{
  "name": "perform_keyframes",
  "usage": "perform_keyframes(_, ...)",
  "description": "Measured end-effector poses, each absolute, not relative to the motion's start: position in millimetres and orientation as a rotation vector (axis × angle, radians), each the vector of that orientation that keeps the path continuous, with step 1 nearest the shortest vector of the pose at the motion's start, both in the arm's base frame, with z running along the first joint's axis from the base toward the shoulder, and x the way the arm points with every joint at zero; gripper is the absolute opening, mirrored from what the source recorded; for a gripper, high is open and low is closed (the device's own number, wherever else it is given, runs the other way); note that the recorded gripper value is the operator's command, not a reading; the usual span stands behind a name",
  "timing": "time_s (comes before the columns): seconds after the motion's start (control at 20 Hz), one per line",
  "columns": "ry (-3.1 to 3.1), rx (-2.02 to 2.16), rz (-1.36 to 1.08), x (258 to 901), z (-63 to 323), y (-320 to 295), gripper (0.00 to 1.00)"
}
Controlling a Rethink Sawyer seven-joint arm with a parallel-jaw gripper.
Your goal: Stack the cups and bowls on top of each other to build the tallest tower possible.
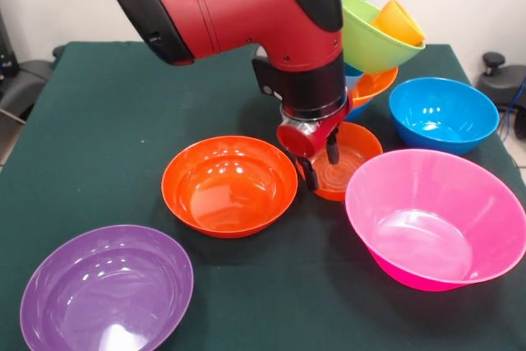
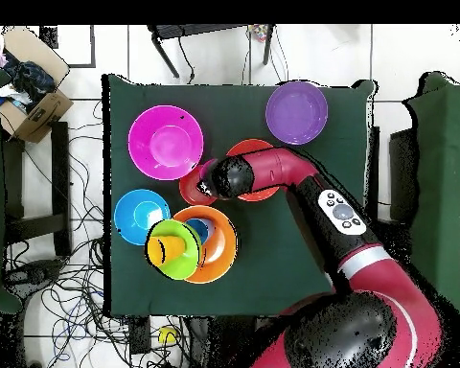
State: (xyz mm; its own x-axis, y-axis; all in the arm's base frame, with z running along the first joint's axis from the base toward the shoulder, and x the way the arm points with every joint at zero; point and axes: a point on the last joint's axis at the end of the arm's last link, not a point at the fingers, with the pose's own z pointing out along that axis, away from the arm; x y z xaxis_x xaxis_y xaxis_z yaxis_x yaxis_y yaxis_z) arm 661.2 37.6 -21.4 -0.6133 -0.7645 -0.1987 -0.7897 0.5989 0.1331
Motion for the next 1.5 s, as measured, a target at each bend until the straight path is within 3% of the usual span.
perform_keyframes(0.65,2.703,-1.327,0.319,648.9,-60.3,58.0,1.0)
perform_keyframes(1.2,2.705,-1.331,0.306,650.2,-60.1,57.3,1.0)
perform_keyframes(1.25,2.705,-1.331,0.304,650.5,-60.2,57.1,0.0)
perform_keyframes(1.5,2.702,-1.318,0.289,653.1,-58.6,52.2,0.0)
